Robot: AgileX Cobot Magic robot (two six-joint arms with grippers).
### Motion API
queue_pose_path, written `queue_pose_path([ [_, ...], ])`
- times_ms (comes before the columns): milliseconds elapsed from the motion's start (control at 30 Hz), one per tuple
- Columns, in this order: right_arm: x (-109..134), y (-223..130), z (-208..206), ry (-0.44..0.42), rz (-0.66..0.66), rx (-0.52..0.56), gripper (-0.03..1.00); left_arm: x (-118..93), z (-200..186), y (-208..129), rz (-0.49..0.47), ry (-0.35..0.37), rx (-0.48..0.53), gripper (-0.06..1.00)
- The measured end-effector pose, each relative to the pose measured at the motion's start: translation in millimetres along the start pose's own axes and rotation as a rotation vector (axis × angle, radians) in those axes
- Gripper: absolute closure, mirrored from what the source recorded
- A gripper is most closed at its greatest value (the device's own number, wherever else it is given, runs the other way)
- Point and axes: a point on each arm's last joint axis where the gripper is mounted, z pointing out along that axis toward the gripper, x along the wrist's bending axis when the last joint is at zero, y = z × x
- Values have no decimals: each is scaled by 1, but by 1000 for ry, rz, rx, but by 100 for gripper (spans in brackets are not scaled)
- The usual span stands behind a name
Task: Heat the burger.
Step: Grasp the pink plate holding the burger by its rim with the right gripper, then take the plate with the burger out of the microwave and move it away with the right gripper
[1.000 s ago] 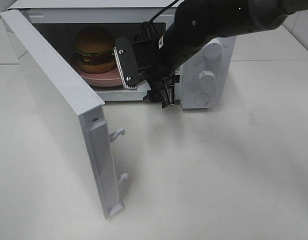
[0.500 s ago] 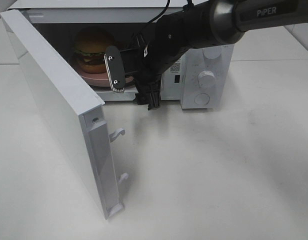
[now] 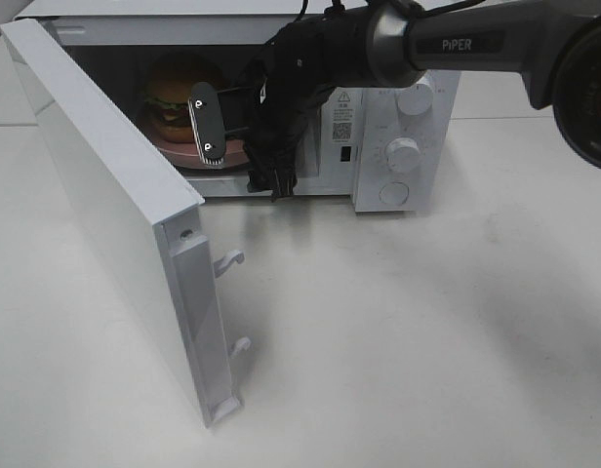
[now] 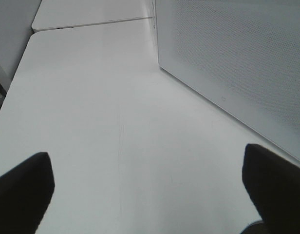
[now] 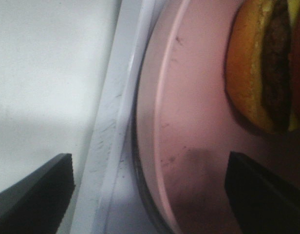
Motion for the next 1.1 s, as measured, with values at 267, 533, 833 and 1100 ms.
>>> queue_pose_path([
  [267, -11, 3, 8, -26, 37, -2, 21, 0, 0, 0, 0, 0, 0, -3],
  [533, -1, 2, 16, 40, 59, 10, 51, 0, 0, 0, 0, 0, 0, -3],
  [833, 0, 8, 17, 39, 29, 10, 85, 0, 0, 0, 0, 0, 0, -3],
  [1100, 1, 8, 16, 55, 13, 6, 86, 0, 0, 0, 0, 0, 0, -3],
])
